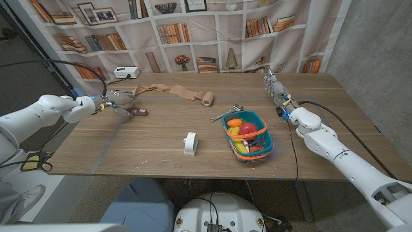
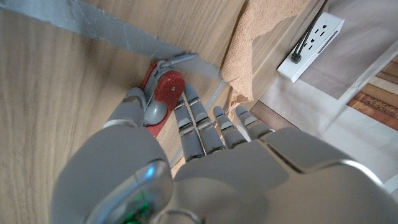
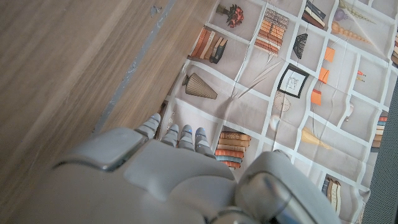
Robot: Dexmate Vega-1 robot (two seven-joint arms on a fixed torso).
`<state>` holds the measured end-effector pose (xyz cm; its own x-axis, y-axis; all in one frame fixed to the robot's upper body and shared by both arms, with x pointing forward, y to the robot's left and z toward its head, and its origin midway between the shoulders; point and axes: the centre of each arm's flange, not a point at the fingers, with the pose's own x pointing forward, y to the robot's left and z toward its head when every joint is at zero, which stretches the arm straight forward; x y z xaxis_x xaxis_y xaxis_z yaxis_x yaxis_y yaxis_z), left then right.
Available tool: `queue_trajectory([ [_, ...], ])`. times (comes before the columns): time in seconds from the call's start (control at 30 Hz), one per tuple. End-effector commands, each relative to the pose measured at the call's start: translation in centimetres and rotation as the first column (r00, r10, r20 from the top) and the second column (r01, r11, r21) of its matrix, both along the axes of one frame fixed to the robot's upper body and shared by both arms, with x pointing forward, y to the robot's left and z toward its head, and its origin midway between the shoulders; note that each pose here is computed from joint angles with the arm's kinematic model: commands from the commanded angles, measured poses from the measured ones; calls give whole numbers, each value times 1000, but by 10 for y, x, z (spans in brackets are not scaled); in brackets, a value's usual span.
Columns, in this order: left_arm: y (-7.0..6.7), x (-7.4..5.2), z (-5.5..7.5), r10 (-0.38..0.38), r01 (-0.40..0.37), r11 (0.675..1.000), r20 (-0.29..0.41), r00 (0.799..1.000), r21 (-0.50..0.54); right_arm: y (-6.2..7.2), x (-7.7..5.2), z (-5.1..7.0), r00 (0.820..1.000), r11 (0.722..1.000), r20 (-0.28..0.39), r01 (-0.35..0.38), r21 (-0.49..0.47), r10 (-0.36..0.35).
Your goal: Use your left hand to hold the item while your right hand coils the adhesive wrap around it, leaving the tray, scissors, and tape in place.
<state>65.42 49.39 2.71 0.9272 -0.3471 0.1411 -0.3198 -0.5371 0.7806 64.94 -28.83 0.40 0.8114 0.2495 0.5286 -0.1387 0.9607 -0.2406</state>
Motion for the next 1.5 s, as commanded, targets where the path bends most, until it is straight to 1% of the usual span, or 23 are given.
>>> queue_trajectory([
  [0.03,-3,-4,-8,-34,34,999,23,999,-23,1,2,0,1000,1000,-3,-4,-2,4],
  [0.23,-4,-8,-10,-63,65,997,51,997,-49,1,2,0,1000,1000,-3,-6,-5,6],
  [0.4,-7,-9,-14,-74,76,995,44,996,-61,1,2,0,1000,1000,-4,-8,-3,8],
  [0.5,-7,-10,-15,-80,83,994,52,995,-67,0,2,0,1000,1000,-1,-7,-6,7],
  [0.67,-7,-11,-15,-90,95,993,75,993,-71,0,1,1,1000,1000,-1,-6,-9,6],
  [1.0,-8,-13,-15,-92,98,992,81,992,-83,-1,0,1,1000,1000,-1,-9,-1,9],
  [1.13,-5,-16,-11,-88,102,987,111,990,-126,-2,0,1,1000,1000,-1,-10,-3,10],
  [1.27,-4,-20,-5,-91,121,975,162,983,-186,-2,-1,1,1000,1000,4,-11,-5,11],
  [1.4,-4,-24,0,-90,139,959,199,976,-248,-3,-1,2,1000,1000,5,-11,-7,11],
  [1.5,-4,-26,3,-89,156,940,223,971,-302,-4,-2,2,1000,1000,5,-10,-3,10],
])
